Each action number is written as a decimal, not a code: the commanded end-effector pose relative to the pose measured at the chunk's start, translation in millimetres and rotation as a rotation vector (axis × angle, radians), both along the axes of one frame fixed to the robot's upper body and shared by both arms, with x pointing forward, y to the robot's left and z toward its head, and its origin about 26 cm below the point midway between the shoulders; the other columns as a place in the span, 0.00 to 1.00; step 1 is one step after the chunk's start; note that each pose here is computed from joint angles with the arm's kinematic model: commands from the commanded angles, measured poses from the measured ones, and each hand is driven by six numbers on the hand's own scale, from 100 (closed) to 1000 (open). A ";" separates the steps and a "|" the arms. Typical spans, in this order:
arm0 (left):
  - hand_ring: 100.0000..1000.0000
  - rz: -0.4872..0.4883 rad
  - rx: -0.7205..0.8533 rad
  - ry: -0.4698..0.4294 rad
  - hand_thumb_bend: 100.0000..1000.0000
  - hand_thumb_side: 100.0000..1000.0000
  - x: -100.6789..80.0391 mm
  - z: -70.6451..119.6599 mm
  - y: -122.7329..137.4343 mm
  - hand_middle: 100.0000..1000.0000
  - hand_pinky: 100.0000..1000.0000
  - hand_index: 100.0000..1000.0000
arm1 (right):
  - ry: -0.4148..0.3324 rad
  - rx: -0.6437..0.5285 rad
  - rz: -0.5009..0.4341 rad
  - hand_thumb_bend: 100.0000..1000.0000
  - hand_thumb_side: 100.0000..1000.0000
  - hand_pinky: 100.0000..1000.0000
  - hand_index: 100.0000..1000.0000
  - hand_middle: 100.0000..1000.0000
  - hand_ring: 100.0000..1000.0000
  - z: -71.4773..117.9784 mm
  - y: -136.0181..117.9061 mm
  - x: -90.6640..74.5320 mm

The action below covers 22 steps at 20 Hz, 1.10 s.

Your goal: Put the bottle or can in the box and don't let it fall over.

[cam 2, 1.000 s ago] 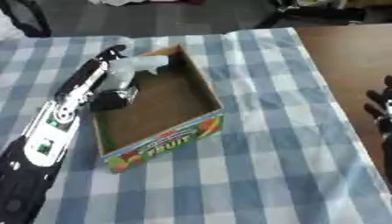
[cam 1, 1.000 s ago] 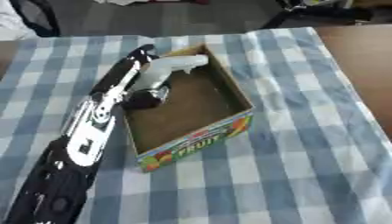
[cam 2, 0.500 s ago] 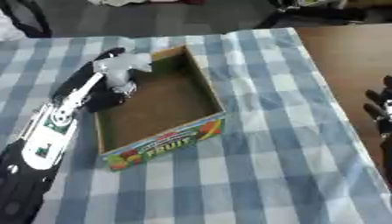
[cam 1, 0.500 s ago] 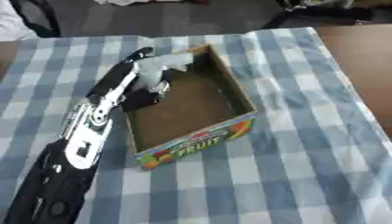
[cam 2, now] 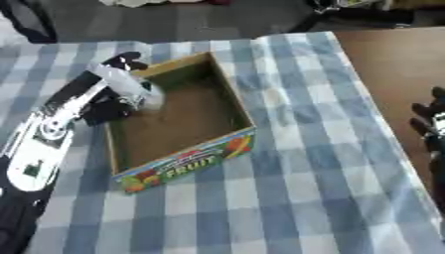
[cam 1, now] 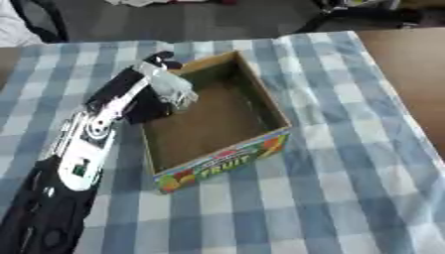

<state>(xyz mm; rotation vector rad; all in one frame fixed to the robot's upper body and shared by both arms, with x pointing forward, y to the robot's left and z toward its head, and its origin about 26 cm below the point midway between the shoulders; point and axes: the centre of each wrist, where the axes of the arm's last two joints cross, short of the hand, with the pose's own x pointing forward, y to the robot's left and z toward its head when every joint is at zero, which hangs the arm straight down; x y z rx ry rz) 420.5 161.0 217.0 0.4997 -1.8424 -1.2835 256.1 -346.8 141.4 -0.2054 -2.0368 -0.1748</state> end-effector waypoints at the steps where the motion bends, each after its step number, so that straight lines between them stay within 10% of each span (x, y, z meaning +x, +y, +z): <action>1: 1.00 -0.035 -0.040 0.019 0.00 0.19 -4.9 20.0 9.3 1.00 1.00 0.90 | -0.026 -0.024 0.005 0.00 0.54 0.94 0.89 1.00 0.91 9.3 -0.8 -1.9; 22: 1.00 0.016 -0.134 0.102 0.00 0.16 -24.3 25.2 55.8 1.00 1.00 0.87 | -0.026 -0.033 -0.009 0.00 0.54 0.94 0.89 1.00 0.91 9.1 -4.4 -3.9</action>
